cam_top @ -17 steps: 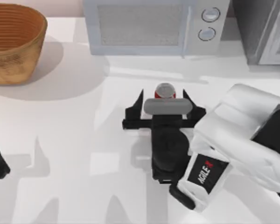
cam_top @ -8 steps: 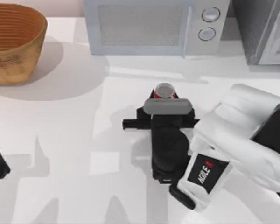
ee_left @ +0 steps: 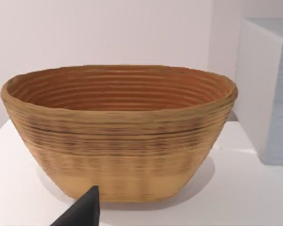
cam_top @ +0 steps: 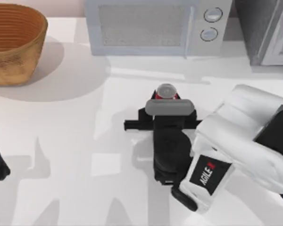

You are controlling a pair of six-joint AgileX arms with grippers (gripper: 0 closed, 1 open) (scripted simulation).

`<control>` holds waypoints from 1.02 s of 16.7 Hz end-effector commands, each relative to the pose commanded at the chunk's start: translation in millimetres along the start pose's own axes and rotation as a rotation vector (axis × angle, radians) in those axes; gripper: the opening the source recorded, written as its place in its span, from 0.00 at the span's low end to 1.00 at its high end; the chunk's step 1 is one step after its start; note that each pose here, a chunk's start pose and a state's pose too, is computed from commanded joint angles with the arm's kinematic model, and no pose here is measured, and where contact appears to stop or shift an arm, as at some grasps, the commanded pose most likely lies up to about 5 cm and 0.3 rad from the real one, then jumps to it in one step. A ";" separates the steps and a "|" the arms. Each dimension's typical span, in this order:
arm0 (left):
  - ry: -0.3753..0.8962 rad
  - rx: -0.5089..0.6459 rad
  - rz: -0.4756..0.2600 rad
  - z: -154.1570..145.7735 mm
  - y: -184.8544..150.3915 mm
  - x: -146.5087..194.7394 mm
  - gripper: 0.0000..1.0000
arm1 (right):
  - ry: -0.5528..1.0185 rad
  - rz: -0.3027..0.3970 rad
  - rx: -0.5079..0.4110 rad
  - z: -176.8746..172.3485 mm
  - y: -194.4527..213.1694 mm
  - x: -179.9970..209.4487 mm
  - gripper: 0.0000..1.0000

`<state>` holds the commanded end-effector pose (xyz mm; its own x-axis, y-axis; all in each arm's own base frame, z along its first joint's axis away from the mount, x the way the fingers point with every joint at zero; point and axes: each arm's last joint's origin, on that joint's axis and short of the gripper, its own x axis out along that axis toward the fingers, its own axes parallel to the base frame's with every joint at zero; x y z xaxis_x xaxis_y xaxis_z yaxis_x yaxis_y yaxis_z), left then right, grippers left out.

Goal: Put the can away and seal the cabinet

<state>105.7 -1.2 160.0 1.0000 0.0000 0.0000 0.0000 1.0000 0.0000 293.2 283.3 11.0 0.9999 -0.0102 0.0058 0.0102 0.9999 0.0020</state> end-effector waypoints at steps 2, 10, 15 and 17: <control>0.000 0.000 0.000 0.0 0.0 0.0 1.00 | 0.000 0.000 0.000 0.0 0.0 0.0 0.00; 0.000 0.000 0.000 0.0 0.0 0.0 1.00 | -0.003 0.012 0.002 59.1 8.5 4.6 0.00; 0.000 0.000 0.000 0.0 0.0 0.0 1.00 | -0.001 0.004 0.001 128.8 4.3 3.0 0.00; 0.000 0.000 0.000 0.0 0.0 0.0 1.00 | 0.000 0.002 0.001 145.5 1.6 0.9 0.00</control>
<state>105.7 -1.2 160.0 1.0000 0.0000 0.0000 0.0000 1.0000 0.0000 293.3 284.6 156.5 1.0000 -0.0078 0.0060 0.0078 1.0000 0.0027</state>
